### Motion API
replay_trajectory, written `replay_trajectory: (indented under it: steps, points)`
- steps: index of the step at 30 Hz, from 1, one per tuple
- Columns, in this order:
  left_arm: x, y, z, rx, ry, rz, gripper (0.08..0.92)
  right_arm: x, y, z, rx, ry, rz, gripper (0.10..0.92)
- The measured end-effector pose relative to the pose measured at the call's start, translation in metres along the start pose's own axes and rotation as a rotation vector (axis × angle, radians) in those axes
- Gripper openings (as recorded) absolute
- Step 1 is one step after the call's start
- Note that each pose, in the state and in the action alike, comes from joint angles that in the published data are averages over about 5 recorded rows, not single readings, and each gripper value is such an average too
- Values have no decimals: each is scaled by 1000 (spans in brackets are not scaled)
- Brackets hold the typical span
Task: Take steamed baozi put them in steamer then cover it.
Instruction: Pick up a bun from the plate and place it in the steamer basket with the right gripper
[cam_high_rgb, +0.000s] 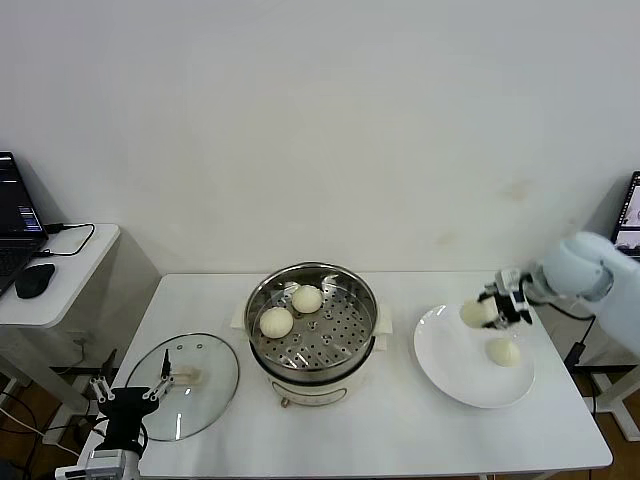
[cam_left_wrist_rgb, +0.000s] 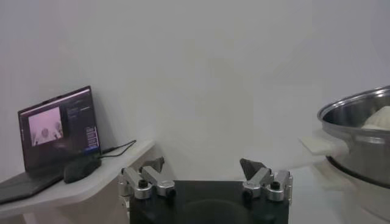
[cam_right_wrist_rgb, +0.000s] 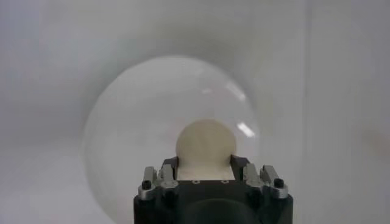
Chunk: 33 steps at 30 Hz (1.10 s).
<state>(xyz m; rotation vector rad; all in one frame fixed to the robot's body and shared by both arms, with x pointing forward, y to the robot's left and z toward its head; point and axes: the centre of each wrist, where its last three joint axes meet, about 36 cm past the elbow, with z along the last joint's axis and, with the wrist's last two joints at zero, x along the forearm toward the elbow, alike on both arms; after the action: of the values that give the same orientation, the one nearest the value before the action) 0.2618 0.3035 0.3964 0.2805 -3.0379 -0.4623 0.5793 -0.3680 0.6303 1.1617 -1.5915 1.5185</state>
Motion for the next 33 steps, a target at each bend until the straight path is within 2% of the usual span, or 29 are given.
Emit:
replay_trajectory:
  steps: [6, 13, 24, 33]
  points:
    - [-2, 2, 0, 0, -3, -4, 823, 23, -37, -53, 90, -89, 42, 551]
    - [0, 3, 0, 1, -3, -14, 823, 13, -56, -124, 232, -186, 18, 551]
    - [3, 5, -4, 11, -12, -36, 823, -36, -48, -223, 505, -289, -72, 551]
    - [6, 5, -2, 15, -11, -46, 823, -64, -33, -276, 761, -311, -123, 552]
